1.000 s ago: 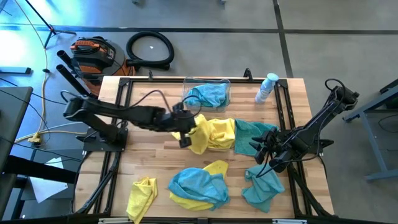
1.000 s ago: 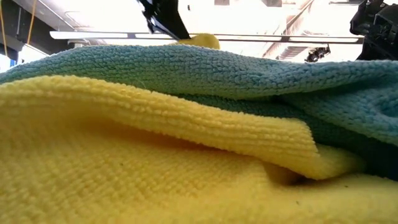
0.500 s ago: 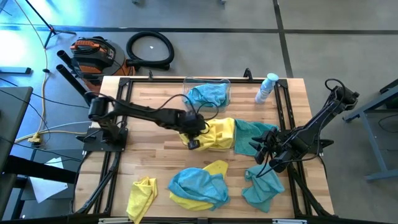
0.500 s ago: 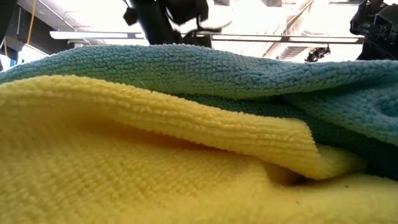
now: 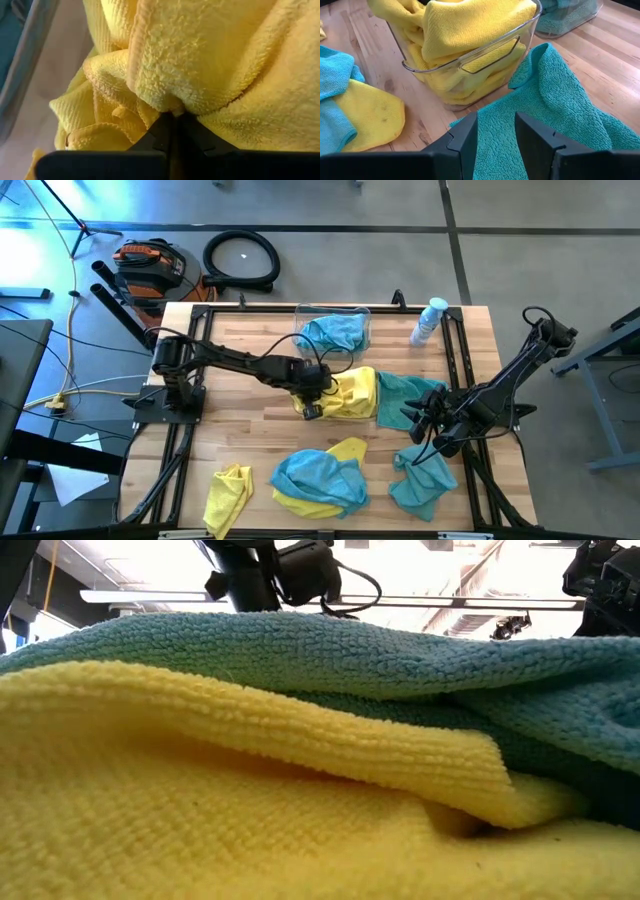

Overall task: Sort microfiber towel by color & place in baskets
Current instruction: Put the yellow towel into the bottom transparent bin

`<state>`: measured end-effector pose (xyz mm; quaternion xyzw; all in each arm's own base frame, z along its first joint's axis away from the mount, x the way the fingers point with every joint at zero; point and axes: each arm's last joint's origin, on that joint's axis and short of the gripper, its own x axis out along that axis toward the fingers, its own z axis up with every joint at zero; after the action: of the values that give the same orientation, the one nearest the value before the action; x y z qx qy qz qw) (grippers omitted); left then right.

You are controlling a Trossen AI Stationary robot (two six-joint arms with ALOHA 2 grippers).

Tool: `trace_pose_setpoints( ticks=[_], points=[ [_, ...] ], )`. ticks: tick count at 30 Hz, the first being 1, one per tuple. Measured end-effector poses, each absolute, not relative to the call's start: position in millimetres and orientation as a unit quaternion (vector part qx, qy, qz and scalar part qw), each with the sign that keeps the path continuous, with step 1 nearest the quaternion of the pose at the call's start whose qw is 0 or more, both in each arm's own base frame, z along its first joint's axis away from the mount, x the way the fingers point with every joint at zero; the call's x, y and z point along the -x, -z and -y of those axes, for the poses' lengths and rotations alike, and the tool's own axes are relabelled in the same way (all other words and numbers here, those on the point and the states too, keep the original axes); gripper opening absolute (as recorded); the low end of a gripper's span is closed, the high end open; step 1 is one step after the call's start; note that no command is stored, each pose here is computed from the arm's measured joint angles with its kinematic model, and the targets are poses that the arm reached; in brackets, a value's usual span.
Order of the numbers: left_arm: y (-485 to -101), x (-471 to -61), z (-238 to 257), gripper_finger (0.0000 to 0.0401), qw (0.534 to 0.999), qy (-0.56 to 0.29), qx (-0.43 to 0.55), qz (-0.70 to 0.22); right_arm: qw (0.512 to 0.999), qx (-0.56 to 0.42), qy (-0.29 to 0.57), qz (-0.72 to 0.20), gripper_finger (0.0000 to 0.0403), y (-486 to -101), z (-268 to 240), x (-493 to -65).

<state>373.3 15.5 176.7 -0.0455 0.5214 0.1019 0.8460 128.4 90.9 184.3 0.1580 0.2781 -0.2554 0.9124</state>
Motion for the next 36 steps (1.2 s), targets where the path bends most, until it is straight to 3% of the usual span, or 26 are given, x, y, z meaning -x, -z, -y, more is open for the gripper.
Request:
trace_pose_setpoints(
  ticks=[11, 21, 28, 36],
  points=[
    [-223, -360, -17, 0.0104, 0.878, -0.126, 0.036, -0.461, 0.912, -0.158, 0.255, -0.278, 0.0126, -184, -91, -128],
    [-280, -324, -7, 0.0111, 0.901, -0.095, 0.056, -0.42, 0.912, -0.157, 0.256, -0.279, 0.0126, -184, -91, -128],
    [-258, -335, 15, 0.011, 0.887, -0.06, 0.044, -0.457, 0.912, -0.155, 0.256, -0.28, 0.0126, -184, -91, -128],
    [-214, -371, 6, 0.011, 0.853, -0.068, 0.032, -0.517, 0.912, -0.156, 0.256, -0.279, 0.0126, -184, -91, -128]
  ],
)
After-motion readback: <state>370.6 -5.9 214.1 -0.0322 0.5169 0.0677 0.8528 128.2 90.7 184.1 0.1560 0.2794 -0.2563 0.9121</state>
